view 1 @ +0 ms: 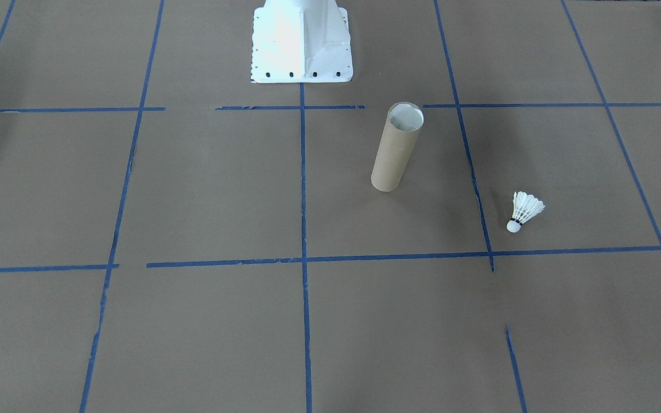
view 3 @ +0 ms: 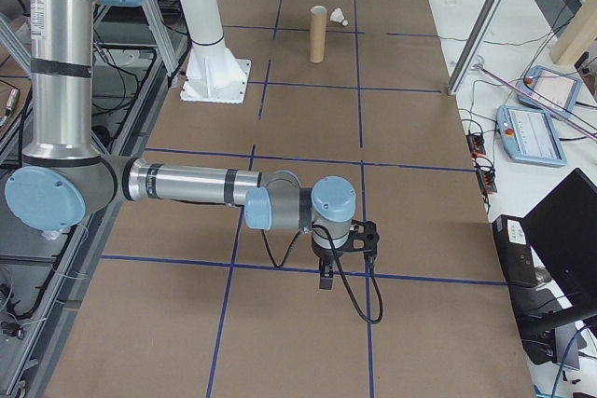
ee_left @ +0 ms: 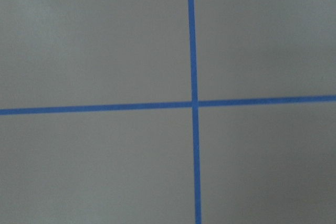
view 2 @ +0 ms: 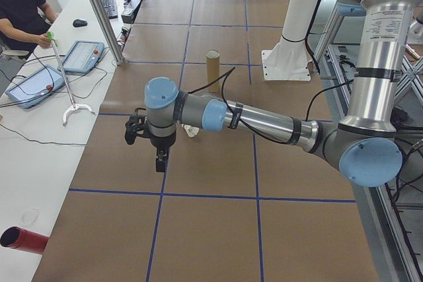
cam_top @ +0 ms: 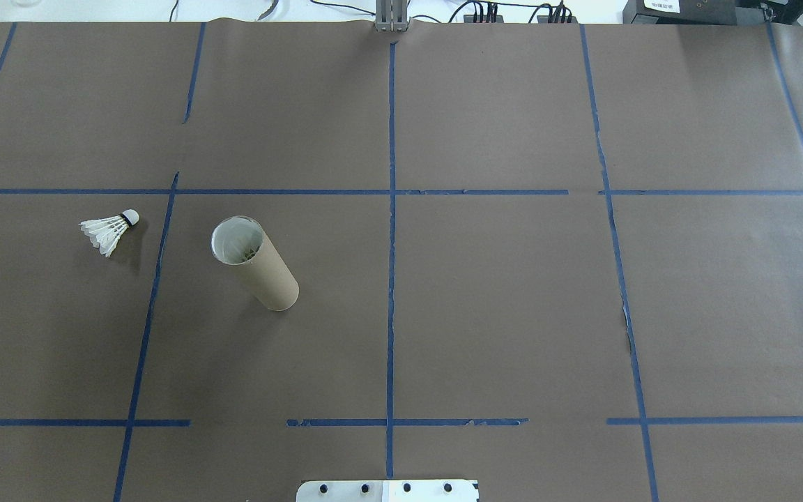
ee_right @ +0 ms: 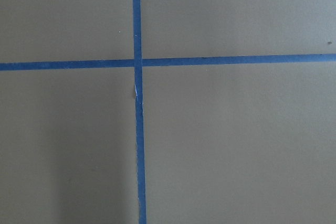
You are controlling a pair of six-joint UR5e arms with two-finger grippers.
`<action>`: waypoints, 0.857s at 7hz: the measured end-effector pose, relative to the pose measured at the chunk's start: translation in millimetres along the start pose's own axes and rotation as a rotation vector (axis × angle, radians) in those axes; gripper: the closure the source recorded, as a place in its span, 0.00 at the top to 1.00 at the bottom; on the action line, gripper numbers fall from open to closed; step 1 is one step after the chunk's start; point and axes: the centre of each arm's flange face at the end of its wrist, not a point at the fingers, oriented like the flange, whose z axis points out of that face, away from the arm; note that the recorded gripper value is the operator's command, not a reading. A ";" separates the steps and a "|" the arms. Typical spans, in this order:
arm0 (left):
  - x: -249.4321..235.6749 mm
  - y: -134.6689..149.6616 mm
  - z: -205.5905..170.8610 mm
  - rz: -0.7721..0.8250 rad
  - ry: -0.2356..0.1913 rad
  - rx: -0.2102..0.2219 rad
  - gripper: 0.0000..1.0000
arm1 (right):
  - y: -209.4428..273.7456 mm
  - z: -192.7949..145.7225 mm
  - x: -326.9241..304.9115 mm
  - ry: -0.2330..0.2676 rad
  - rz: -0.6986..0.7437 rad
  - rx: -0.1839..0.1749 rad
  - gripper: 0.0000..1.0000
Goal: Collect badminton balls into bucket
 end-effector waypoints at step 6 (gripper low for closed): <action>89.6 77.5 126.5 -0.330 0.347 0.046 1.00 | 0.0 0.0 0.0 0.000 0.000 0.000 1.00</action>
